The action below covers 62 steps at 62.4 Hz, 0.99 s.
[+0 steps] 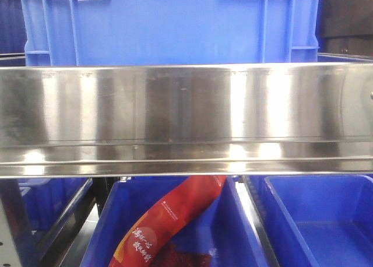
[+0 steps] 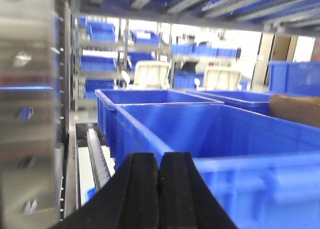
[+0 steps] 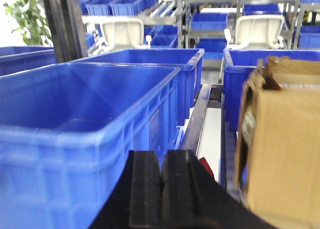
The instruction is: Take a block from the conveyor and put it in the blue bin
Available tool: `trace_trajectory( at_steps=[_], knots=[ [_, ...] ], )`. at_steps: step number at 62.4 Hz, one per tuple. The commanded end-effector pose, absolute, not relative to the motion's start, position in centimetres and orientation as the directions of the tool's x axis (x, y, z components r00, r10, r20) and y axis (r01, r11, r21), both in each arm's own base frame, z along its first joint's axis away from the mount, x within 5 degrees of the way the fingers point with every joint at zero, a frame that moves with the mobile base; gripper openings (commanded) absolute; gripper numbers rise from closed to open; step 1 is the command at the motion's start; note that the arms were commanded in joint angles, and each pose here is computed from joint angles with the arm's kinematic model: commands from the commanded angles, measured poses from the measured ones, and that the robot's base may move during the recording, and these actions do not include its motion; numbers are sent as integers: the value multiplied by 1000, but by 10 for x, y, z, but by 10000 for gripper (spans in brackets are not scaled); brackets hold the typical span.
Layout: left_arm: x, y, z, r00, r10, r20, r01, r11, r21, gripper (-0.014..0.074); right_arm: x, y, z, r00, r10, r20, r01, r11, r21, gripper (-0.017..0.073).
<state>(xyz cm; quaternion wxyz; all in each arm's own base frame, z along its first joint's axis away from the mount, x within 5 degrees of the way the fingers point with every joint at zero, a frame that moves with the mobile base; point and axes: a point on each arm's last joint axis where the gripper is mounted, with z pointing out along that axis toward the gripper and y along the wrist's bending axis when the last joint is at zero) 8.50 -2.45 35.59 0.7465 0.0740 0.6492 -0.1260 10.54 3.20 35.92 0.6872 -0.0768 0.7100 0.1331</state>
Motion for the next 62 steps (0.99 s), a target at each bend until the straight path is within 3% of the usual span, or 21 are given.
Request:
trace_trajectory(
  at_steps=[1, 12, 20, 62],
  knots=[
    [66, -19, 346, 187, -110, -976, 282, 958, -54, -111, 83, 25, 353, 45, 105, -993, -291, 953, 88, -160],
    [44, -13, 333, 253, -128, -959, 286, 957, -53, -111, 53, 17, 348, 132, 129, -983, -301, 950, 84, -162],
    [37, -11, 328, 278, -135, -951, 288, 956, -52, -111, 44, 15, 346, 122, 125, -985, -307, 948, 82, -162],
    [34, -10, 329, 294, -140, -946, 288, 956, -52, -111, 44, 15, 346, 124, 123, -985, -307, 948, 80, -162]
  ],
)
